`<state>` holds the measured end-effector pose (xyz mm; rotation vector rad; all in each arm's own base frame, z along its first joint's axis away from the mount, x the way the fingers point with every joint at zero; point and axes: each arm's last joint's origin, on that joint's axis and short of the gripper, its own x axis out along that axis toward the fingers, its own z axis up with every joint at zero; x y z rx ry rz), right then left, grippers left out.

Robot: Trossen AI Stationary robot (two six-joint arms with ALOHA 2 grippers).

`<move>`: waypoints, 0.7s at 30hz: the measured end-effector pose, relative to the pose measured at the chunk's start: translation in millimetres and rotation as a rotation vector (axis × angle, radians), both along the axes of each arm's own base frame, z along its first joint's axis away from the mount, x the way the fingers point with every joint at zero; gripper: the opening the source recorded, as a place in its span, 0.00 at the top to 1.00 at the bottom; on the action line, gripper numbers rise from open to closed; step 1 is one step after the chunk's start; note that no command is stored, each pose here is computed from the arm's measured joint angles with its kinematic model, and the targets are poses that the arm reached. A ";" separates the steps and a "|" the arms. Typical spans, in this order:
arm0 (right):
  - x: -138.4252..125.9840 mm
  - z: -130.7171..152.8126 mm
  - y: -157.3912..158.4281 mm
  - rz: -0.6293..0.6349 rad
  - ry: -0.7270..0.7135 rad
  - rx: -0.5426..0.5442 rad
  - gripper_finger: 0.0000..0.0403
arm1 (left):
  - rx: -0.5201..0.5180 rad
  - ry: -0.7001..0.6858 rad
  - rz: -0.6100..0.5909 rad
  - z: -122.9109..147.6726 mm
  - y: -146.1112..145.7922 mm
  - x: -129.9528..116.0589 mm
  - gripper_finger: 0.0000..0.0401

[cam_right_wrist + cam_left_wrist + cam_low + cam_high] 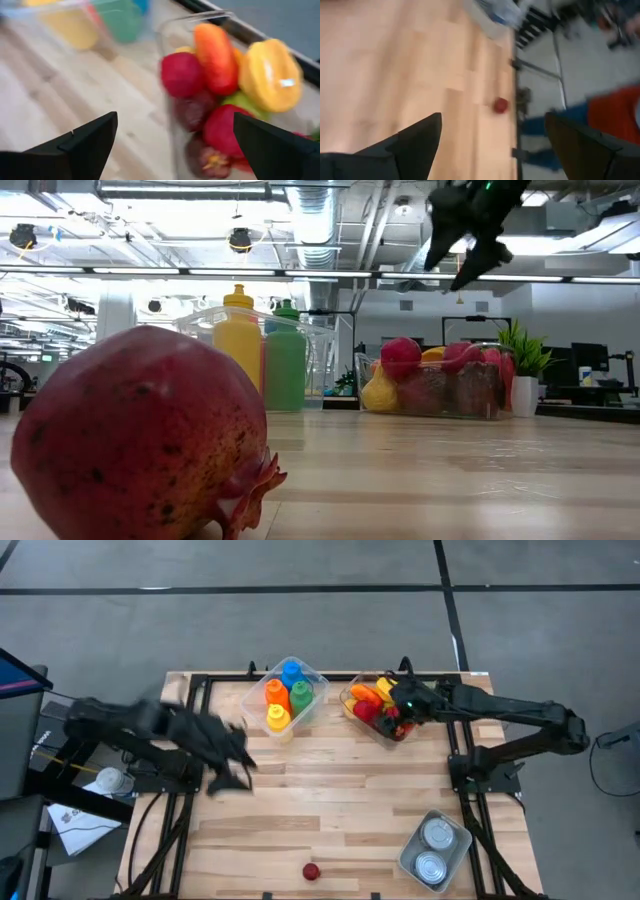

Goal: Pick & Place Food Item
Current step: Put the red pomegranate into the right transparent bin

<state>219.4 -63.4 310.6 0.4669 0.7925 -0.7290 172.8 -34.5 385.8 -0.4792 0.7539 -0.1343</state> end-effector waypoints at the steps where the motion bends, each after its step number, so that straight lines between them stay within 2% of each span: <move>1: -1.6 2.8 5.1 0.008 -0.019 0.005 0.04 | 0.003 -0.010 -0.046 -7.3 -10.7 9.9 0.15; 4: -5.5 9.7 19.4 0.033 -0.071 0.020 0.05 | 0.012 -0.056 -0.159 -32.1 -45.3 30.9 0.15; 7: -5.4 13.3 32.1 0.057 -0.114 0.040 0.05 | 0.029 -0.097 -0.214 -60.1 -73.3 43.2 0.15; 12: -1.2 14.4 52.5 0.079 -0.168 0.100 0.05 | 0.050 -0.192 -0.235 -105.2 -104.9 51.3 0.15; 18: 5.7 11.0 75.6 0.106 -0.198 0.163 0.05 | 0.194 -0.332 -0.227 -163.6 -130.0 66.9 0.15; 21: 11.5 12.0 87.2 0.153 -0.231 0.172 0.05 | 0.232 -0.389 -0.242 -189.6 -140.9 81.7 0.15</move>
